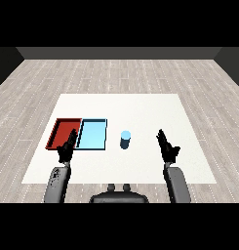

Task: Pick the blue can and put it in the blue box

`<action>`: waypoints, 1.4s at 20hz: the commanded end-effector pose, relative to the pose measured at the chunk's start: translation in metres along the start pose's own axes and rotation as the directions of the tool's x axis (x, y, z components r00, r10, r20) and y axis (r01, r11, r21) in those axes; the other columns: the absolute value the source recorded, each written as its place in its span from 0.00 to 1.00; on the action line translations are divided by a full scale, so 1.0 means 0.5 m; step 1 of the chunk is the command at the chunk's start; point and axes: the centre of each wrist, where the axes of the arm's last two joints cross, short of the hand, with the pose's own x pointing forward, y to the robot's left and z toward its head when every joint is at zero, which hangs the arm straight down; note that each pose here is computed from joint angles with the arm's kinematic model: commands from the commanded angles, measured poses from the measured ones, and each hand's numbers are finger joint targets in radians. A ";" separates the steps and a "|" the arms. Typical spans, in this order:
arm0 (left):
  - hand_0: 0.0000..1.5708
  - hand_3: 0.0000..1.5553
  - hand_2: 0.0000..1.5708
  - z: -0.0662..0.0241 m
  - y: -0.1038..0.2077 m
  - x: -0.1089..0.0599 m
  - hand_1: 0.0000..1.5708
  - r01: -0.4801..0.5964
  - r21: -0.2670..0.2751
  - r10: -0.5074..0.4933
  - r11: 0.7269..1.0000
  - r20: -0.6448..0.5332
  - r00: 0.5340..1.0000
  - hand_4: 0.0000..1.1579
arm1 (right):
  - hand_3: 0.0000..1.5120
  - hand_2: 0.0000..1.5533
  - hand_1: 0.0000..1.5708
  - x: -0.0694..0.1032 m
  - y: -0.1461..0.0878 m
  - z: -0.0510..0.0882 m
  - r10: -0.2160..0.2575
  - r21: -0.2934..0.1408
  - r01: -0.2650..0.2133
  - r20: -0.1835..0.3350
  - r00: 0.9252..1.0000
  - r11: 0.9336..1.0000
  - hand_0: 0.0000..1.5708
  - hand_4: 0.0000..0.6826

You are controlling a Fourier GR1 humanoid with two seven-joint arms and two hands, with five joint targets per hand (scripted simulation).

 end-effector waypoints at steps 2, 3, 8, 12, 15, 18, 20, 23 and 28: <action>0.00 0.00 0.00 -0.004 -0.012 -0.006 0.00 -0.014 -0.020 0.014 1.000 -0.005 1.000 0.00 | 0.00 0.00 0.00 0.009 0.027 -0.023 0.024 0.000 -0.024 0.012 1.000 1.000 0.00 0.00; 0.00 0.00 0.00 -0.005 -0.018 -0.008 0.00 -0.021 -0.030 0.021 0.999 -0.008 1.000 0.00 | 0.00 0.00 0.00 0.014 0.040 -0.034 0.037 -0.001 -0.037 0.019 0.999 0.999 0.00 0.00; 0.00 0.00 0.00 -0.036 -0.049 0.067 0.00 -0.200 -0.052 0.205 0.978 0.370 0.906 0.00 | 0.00 0.00 0.00 0.072 0.097 -0.060 -0.149 0.125 0.117 0.286 0.946 0.985 0.00 0.00; 0.00 0.00 0.00 -0.012 -0.027 -0.007 0.00 -0.228 -0.073 0.238 0.971 0.421 0.875 0.00 | 0.00 0.00 0.00 0.041 0.080 -0.060 -0.182 0.145 0.142 0.314 0.932 0.979 0.00 0.00; 0.00 0.00 0.00 -0.028 -0.072 -0.024 0.00 -0.218 -0.059 0.221 0.974 0.436 0.872 0.00 | 0.00 0.00 0.00 0.044 0.092 -0.062 -0.179 0.141 0.141 0.313 0.933 0.980 0.00 0.00; 0.00 0.00 0.00 -0.011 -0.067 0.007 0.00 -0.233 -0.065 0.239 0.970 0.425 0.873 0.00 | 0.00 0.00 0.00 -0.007 0.089 -0.089 -0.181 0.144 0.140 0.323 0.929 0.980 0.00 0.00; 0.00 0.00 0.00 -0.020 -0.084 -0.009 0.00 -0.238 -0.082 0.250 0.968 0.429 0.868 0.00 | 0.00 0.00 0.00 0.003 0.062 -0.055 -0.178 0.136 0.141 0.316 0.932 0.981 0.00 0.00; 0.00 0.00 0.00 -0.002 -0.014 -0.030 0.00 -0.246 -0.076 0.255 0.966 0.418 0.872 0.00 | 0.00 0.00 0.00 0.019 0.064 -0.084 -0.182 0.143 0.143 0.313 0.932 0.979 0.00 0.00; 0.00 0.00 0.00 -0.008 -0.030 -0.024 0.00 -0.244 -0.069 0.250 0.967 0.410 0.877 0.00 | 0.00 0.00 0.00 0.003 0.054 -0.094 -0.215 0.123 0.188 0.274 0.937 0.974 0.00 0.00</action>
